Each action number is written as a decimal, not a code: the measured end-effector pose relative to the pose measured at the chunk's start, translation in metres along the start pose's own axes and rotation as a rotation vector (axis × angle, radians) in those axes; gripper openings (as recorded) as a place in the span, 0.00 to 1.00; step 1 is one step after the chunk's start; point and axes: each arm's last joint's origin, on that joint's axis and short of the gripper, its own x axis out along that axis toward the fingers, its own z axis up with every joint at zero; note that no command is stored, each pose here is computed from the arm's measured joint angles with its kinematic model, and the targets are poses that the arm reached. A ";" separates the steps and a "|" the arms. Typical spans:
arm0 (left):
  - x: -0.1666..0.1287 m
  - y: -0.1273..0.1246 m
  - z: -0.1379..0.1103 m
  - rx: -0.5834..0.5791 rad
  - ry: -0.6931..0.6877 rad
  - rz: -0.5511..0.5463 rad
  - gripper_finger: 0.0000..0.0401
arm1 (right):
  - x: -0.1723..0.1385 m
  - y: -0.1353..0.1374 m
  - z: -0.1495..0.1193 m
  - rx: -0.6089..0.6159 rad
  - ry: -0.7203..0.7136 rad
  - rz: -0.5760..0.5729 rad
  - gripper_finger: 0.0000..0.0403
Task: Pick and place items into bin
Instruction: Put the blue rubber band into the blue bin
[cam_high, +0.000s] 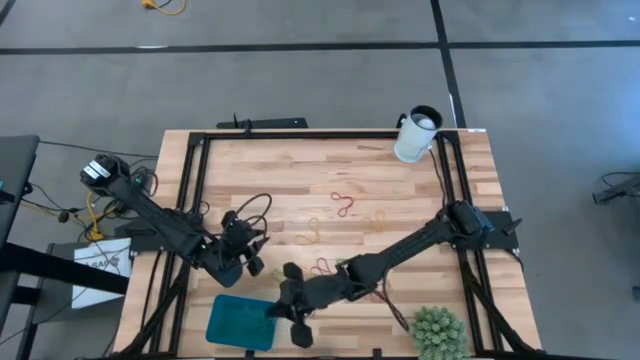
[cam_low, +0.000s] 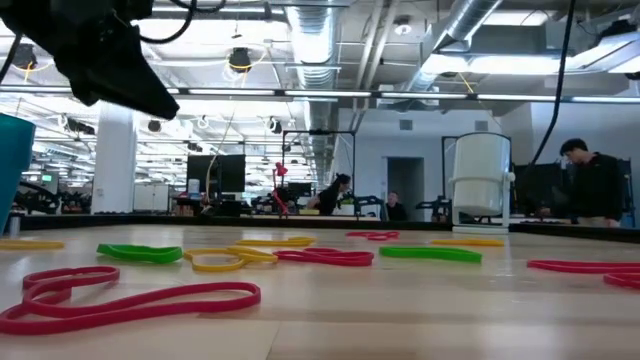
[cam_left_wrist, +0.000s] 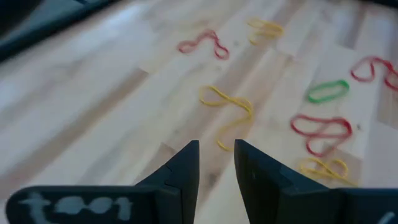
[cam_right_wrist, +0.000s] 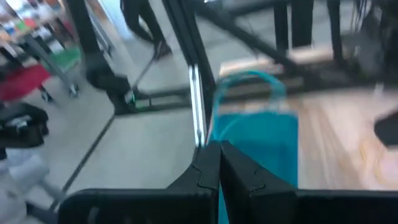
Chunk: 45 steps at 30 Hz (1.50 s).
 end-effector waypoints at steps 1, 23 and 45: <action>-0.003 0.003 0.002 0.002 -0.013 0.011 0.23 | 0.002 -0.001 0.002 -0.006 -0.033 0.008 0.00; -0.027 0.036 0.019 0.004 -0.060 0.051 0.23 | 0.095 -0.051 -0.055 0.068 0.135 -0.033 0.00; -0.027 0.037 0.018 0.019 -0.047 0.056 0.23 | 0.085 -0.047 -0.059 0.103 0.520 0.006 0.00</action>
